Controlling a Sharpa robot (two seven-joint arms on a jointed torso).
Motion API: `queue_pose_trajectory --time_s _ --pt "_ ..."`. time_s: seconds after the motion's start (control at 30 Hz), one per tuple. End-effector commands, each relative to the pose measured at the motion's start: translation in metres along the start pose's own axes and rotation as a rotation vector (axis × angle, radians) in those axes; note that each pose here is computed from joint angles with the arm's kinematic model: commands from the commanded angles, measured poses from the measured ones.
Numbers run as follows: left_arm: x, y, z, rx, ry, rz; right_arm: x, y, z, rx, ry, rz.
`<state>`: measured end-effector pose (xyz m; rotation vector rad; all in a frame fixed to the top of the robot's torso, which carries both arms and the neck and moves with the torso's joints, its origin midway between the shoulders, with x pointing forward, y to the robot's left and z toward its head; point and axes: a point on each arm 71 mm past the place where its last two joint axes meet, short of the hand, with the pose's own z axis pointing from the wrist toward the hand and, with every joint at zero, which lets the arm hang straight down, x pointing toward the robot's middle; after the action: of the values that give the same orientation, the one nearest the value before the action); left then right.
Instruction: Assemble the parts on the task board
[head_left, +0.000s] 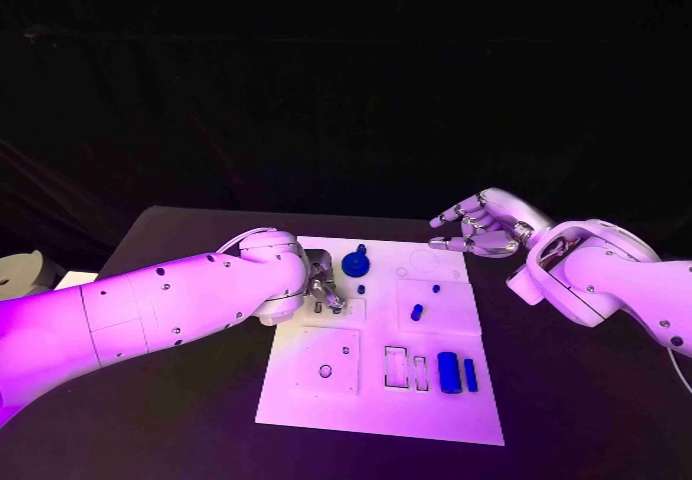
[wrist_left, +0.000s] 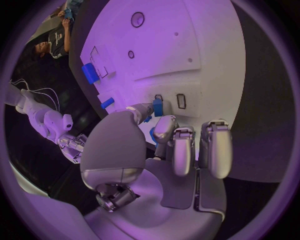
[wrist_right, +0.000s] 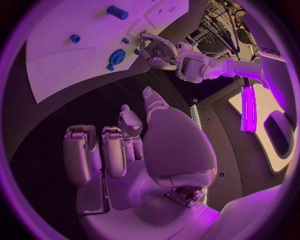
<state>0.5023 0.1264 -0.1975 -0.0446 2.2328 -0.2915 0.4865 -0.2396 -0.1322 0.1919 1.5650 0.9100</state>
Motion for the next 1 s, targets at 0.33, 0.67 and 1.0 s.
queue_pose_trajectory --time_s 0.33,0.67,1.0 --pt "0.0082 0.005 0.001 -0.021 0.054 0.051 0.002 -0.0001 -0.0002 -0.002 0.018 -0.008" --pt "0.0084 0.0074 0.0001 -0.024 0.064 0.057 0.0015 -0.0014 -0.0001 0.002 0.019 -0.011" --pt "0.0083 0.0065 0.0008 -0.024 0.067 0.057 0.0018 -0.0013 0.0001 0.002 0.02 -0.011"
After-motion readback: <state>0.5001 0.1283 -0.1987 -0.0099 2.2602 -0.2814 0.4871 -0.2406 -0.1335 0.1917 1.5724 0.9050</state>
